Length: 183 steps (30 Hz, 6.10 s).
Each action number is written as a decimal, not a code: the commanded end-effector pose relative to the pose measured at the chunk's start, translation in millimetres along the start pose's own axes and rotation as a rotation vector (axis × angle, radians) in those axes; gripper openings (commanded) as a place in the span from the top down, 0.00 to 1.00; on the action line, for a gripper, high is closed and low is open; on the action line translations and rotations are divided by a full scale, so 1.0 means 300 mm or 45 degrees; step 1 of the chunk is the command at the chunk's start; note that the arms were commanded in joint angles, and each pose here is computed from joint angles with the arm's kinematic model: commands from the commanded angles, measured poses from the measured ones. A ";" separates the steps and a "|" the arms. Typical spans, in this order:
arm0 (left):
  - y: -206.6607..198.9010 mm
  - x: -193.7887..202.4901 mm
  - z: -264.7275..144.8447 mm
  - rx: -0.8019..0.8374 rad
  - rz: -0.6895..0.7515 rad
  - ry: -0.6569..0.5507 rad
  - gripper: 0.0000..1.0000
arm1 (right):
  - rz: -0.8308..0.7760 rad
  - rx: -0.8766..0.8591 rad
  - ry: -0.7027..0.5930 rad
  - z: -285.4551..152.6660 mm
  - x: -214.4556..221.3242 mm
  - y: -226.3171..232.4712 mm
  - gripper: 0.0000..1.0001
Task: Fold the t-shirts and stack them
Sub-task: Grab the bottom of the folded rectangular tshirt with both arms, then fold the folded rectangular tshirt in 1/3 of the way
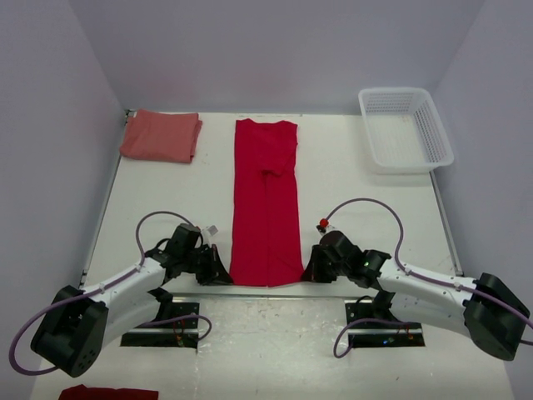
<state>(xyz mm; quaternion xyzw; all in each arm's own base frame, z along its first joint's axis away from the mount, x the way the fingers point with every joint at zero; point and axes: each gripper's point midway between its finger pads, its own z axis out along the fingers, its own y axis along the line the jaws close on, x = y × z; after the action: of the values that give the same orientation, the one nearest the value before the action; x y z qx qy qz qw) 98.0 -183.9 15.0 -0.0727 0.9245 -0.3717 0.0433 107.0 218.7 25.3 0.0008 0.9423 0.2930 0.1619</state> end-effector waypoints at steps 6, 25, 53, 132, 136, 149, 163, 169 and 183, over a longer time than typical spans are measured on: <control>-0.040 -0.012 -0.023 0.030 0.136 0.005 1.00 | -0.106 -0.085 0.010 -0.030 -0.008 0.073 1.00; -0.154 -0.150 -0.053 0.048 0.254 -0.140 1.00 | -0.275 0.018 0.014 -0.031 -0.112 0.168 1.00; -0.351 -0.922 -0.122 -0.114 0.352 -0.534 1.00 | -0.340 0.214 -0.136 0.063 -0.824 0.196 1.00; -0.572 -1.295 -0.204 0.135 0.482 -0.753 0.57 | -0.236 0.113 -0.217 0.045 -1.369 0.045 0.62; -0.598 -1.214 -0.113 0.321 0.476 -0.603 0.86 | -0.238 0.015 -0.143 0.086 -1.291 0.106 1.00; -0.653 -1.124 0.259 0.639 0.438 -0.228 1.00 | -0.070 -0.384 0.134 0.218 -1.028 0.244 1.00; -0.557 -1.230 0.381 0.570 0.376 -0.239 1.00 | 0.017 -0.098 0.256 0.331 -0.754 0.110 1.00; -0.510 -1.257 0.421 0.514 0.360 -0.238 1.00 | 0.049 -0.078 0.225 0.302 -0.713 0.092 1.00; -0.416 -1.361 0.443 0.461 0.333 -0.265 1.00 | 0.090 0.020 0.263 0.307 -0.578 -0.013 1.00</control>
<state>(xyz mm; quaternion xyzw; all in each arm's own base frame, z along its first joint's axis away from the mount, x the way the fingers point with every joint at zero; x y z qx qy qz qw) 515.9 -309.8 26.9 0.0213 0.8263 -0.5329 0.1810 309.0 261.4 13.0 -0.0006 0.9459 0.3203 0.0516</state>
